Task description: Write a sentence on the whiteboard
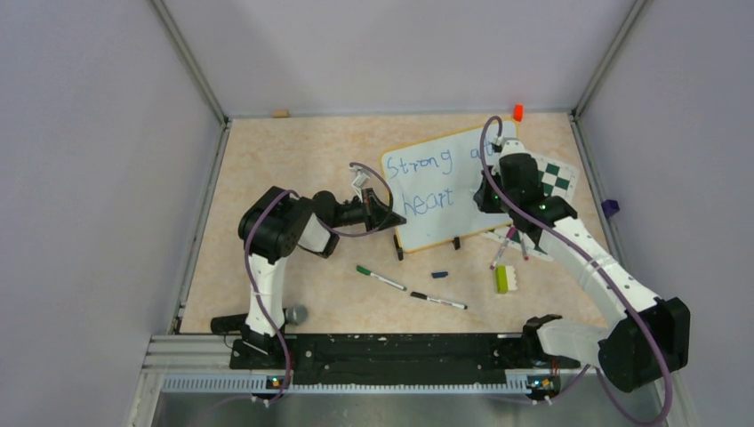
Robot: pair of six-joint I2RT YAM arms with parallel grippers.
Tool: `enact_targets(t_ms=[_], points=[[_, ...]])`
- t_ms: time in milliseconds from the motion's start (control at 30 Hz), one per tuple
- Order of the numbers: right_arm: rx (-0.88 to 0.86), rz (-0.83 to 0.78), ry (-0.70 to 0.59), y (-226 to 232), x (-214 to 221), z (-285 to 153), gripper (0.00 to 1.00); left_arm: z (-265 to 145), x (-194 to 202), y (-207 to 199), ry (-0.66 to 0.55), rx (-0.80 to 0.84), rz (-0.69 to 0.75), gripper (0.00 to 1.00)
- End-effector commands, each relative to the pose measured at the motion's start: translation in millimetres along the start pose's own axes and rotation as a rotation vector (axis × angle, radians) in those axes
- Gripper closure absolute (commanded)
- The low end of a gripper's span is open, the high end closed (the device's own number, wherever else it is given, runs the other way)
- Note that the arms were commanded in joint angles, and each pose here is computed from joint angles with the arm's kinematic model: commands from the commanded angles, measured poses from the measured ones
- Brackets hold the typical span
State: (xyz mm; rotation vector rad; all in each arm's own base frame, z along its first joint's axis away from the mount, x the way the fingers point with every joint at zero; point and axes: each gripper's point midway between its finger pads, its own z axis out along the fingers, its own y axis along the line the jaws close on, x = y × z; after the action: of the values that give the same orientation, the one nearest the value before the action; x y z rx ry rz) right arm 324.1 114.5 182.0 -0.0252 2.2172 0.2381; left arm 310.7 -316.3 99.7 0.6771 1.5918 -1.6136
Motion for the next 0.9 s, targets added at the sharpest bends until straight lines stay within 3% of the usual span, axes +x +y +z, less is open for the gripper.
enact_targets(t_ms=[0, 867], points=[[-0.055, 0.020, -0.030, 9, -8, 3, 1.00, 3, 14, -23, 0.070, 0.133, 0.102, 1.00], [-0.032, 0.032, -0.005, 3, -6, 23, 1.00, 3, 14, -23, 0.071, 0.134, 0.101, 1.00]])
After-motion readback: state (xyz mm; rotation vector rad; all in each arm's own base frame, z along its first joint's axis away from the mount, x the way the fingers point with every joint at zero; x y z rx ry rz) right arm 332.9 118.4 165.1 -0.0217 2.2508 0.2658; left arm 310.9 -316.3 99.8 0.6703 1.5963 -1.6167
